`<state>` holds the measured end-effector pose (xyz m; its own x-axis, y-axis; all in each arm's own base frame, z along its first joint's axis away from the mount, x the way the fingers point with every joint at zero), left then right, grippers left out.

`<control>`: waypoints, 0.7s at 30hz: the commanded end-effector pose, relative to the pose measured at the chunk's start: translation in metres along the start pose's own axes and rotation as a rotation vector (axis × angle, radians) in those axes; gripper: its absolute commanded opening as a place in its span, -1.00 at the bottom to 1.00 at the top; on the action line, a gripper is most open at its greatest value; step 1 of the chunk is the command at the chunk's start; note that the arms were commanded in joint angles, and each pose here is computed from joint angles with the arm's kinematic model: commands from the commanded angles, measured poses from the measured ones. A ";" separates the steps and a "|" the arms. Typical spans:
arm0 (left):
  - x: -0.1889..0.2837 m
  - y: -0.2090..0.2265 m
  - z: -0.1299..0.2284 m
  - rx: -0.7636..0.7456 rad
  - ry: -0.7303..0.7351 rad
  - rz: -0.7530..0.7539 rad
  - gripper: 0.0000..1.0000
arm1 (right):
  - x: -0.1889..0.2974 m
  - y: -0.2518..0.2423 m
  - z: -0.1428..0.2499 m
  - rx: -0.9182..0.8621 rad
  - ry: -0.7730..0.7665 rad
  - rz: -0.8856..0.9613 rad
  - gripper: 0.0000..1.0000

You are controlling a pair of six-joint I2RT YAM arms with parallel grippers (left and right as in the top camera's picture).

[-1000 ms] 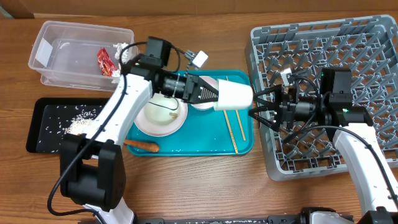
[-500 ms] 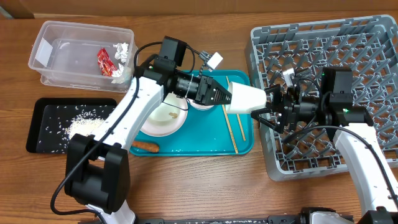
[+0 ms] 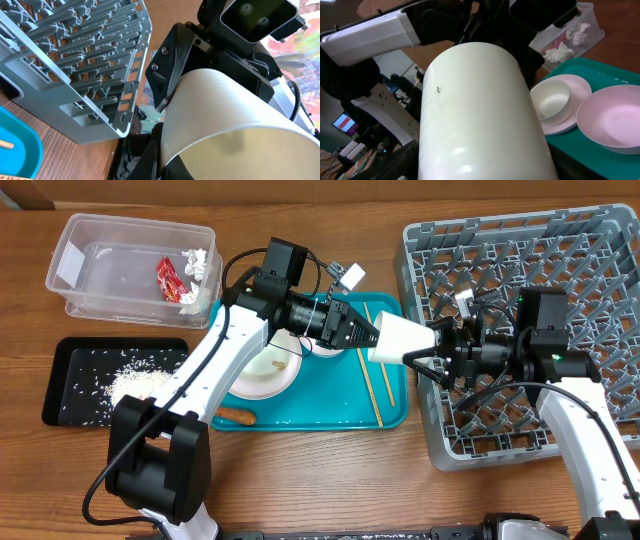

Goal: Sort waste into correct bins and load items into the dishwasher
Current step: 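Hand the white cup from the left gripper to the right gripper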

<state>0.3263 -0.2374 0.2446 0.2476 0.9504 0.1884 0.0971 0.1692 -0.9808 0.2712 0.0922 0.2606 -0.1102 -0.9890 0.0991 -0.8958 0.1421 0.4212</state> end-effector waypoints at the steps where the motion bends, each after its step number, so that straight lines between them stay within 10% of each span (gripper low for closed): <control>1: -0.001 -0.004 -0.003 -0.005 -0.027 -0.041 -0.92 | -0.001 0.009 -0.011 0.038 -0.033 -0.069 0.47; 21: -0.008 0.002 -0.005 -0.007 -0.059 -0.122 -0.67 | -0.001 0.008 -0.012 0.061 -0.033 -0.064 0.16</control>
<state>0.3246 -0.2455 0.2390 0.2283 0.9418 0.2469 0.0991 0.2298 -0.9682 0.2737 0.0914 0.2600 -0.1221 -0.9866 0.1085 -0.8996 0.1562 0.4078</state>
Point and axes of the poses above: each gripper's point midway between its finger pads, its own x axis back along the fingers, its own y axis along the line the jaws close on, z = x × y, the point moved 7 cm from there along x, back along the fingers, and after that the axes turned 14 degrees about x, right-handed, at the moved point
